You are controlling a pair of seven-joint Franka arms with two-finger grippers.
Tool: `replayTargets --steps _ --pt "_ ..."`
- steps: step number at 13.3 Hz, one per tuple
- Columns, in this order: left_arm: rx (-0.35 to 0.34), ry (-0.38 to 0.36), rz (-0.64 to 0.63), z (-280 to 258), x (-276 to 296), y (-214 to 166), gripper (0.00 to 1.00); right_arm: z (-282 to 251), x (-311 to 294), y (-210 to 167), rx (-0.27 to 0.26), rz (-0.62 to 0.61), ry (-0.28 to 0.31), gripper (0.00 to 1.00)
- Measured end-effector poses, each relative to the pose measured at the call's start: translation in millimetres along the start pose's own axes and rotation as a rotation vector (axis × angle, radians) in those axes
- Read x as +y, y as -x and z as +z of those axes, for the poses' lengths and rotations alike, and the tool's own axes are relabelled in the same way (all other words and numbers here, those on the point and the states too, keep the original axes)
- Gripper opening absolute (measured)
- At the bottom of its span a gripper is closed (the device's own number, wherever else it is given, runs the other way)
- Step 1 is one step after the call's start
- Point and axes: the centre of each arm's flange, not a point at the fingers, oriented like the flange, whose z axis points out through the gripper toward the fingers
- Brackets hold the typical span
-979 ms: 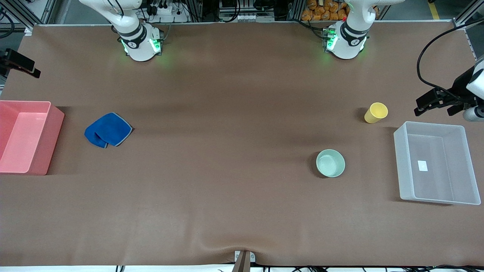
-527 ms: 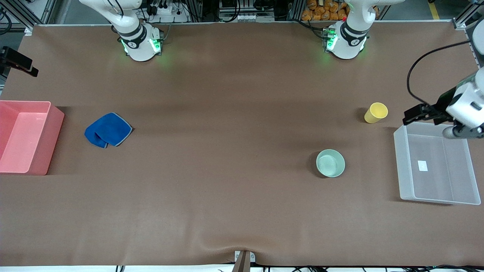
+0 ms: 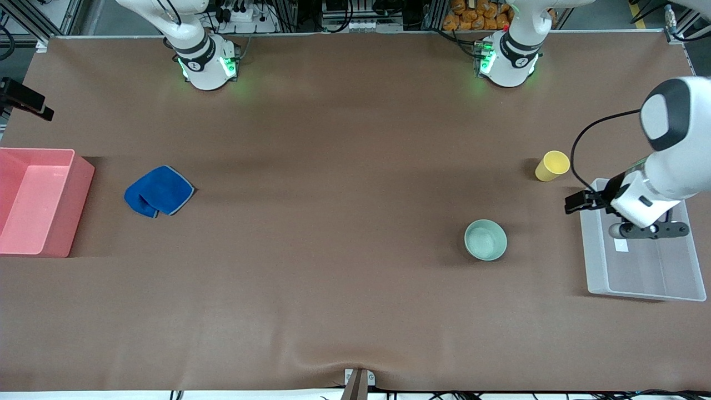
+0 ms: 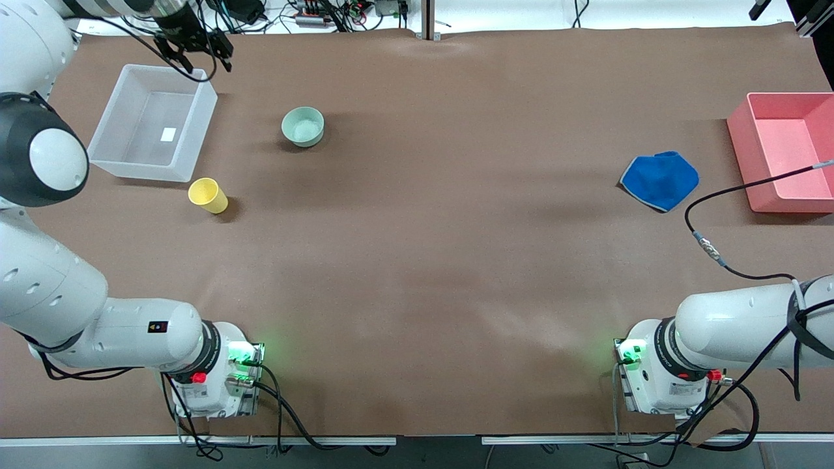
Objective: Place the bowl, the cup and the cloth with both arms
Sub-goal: 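Reach the right gripper to the blue cloth while the left gripper reaches the bowl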
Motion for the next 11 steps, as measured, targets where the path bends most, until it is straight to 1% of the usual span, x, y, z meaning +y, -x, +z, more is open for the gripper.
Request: replayTargets --steps 1,3,4,5,6,8,9,11 --pt "0.004 0.001 0.006 12.6 4.2 1.0 1.0 14.4 6.5 -11.0 -0.03 0.012 0.023 1.0" --pt "0.006 0.01 -0.001 34.8 11.8 0.3 1.0 60.3 22.9 -43.3 -0.119 0.035 0.116 1.0" --pt "0.009 0.026 -0.01 46.5 18.6 -2.1 1.0 88.7 25.3 -62.1 -0.167 0.032 0.159 1.0" --pt "0.012 0.039 -0.026 59.6 26.1 -5.0 1.0 112.2 23.3 -77.4 -0.201 0.023 0.185 1.0" --pt "0.012 0.046 -0.04 74.4 33.9 -7.8 1.0 128.2 20.5 -87.2 -0.226 0.017 0.197 1.0" --pt "0.007 0.053 -0.055 103.0 45.8 -12.4 1.0 140.4 17.9 -94.7 -0.249 0.012 0.2 1.0" --pt "0.004 0.055 -0.061 115.6 48.3 -14.1 1.0 150.2 17.5 -97.4 -0.273 0.011 0.201 1.0" --pt "0.015 0.063 -0.081 140.7 54.2 -18.7 1.0 188.9 17.3 -113.4 -0.329 0.003 0.203 1.0"
